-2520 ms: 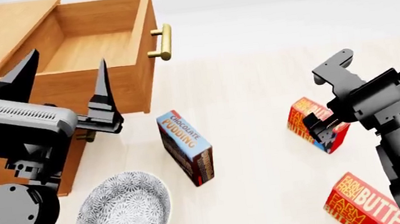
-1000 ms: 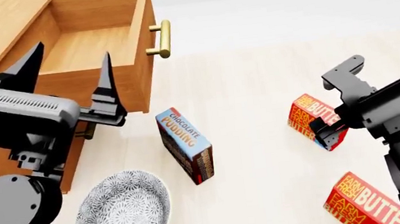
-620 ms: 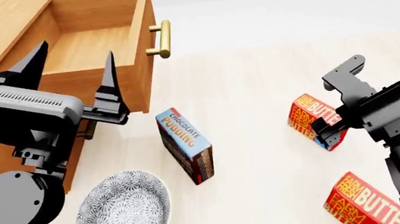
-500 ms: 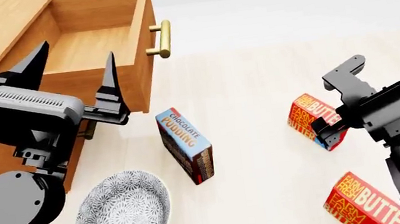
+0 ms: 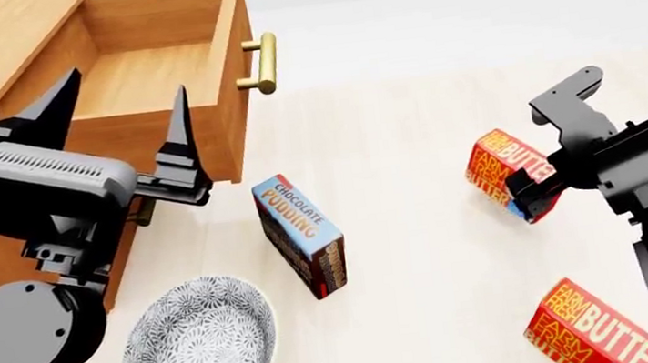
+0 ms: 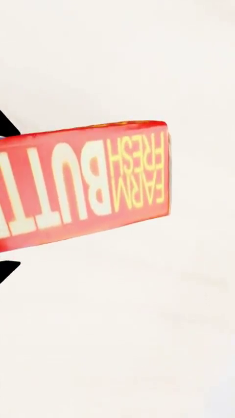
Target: Put the butter at the front in the top drawer of the cabinet and close it.
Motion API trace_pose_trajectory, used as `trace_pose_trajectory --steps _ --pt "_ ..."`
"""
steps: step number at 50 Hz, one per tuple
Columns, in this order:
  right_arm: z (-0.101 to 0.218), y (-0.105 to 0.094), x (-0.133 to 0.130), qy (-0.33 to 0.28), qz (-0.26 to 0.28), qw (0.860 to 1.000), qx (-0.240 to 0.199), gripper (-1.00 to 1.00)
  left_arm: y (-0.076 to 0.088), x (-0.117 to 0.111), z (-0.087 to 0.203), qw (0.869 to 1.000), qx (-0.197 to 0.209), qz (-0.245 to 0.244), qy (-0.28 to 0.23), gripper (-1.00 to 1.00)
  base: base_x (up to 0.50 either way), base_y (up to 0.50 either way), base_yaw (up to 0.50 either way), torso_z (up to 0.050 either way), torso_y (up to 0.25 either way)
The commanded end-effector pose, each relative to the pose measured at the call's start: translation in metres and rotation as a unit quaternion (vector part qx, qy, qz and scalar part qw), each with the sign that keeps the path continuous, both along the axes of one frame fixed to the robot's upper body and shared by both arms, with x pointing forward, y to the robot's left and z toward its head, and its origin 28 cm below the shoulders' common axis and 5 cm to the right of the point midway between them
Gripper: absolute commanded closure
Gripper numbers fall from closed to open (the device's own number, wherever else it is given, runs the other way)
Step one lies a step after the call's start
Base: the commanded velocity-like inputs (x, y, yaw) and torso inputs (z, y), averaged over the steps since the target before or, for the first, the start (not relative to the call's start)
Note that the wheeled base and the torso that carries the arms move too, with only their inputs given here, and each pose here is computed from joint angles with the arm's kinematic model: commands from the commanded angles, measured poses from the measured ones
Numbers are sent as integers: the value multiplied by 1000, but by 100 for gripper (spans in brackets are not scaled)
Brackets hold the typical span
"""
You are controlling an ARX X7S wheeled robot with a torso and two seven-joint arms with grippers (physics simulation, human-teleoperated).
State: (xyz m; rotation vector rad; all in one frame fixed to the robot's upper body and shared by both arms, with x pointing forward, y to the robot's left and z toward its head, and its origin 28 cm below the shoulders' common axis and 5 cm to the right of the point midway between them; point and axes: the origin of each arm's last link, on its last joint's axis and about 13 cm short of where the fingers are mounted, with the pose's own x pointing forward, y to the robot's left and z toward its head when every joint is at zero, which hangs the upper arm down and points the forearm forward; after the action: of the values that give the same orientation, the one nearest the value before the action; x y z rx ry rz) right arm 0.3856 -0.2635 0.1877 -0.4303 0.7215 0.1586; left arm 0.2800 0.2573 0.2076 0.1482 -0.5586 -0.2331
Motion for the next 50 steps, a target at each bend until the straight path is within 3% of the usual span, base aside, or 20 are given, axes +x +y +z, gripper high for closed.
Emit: trace_pose_trajectory --steps 1,15,24,30,36,43,50 --pt "57 7 1 -82 17 996 -20 100 1 -4 2 1000 0 -2 -5 -100 0 0 0 0 0" --pt "112 21 -10 -147 15 988 -55 100 2 -20 5 1000 -2 -2 -19 -100 0 0 0 0 0" --pt "124 33 -12 -181 40 979 -86 100 3 -28 4 1000 -2 -1 -23 -100 0 0 0 0 0" --pt "130 42 -17 -213 58 974 -57 100 3 -31 3 1000 -4 -2 -24 -100 0 0 0 0 0" --pt "129 46 -20 -234 59 967 -77 100 3 -33 2 1000 -3 -1 -25 -100 0 0 1 0 0" --pt "139 50 -26 -284 46 947 -144 100 0 -36 -4 999 36 5 -24 -100 0 0 0 0 3" --pt "155 56 -40 -356 26 904 -234 100 -17 -50 -26 990 142 0 -20 -100 0 0 0 0 0"
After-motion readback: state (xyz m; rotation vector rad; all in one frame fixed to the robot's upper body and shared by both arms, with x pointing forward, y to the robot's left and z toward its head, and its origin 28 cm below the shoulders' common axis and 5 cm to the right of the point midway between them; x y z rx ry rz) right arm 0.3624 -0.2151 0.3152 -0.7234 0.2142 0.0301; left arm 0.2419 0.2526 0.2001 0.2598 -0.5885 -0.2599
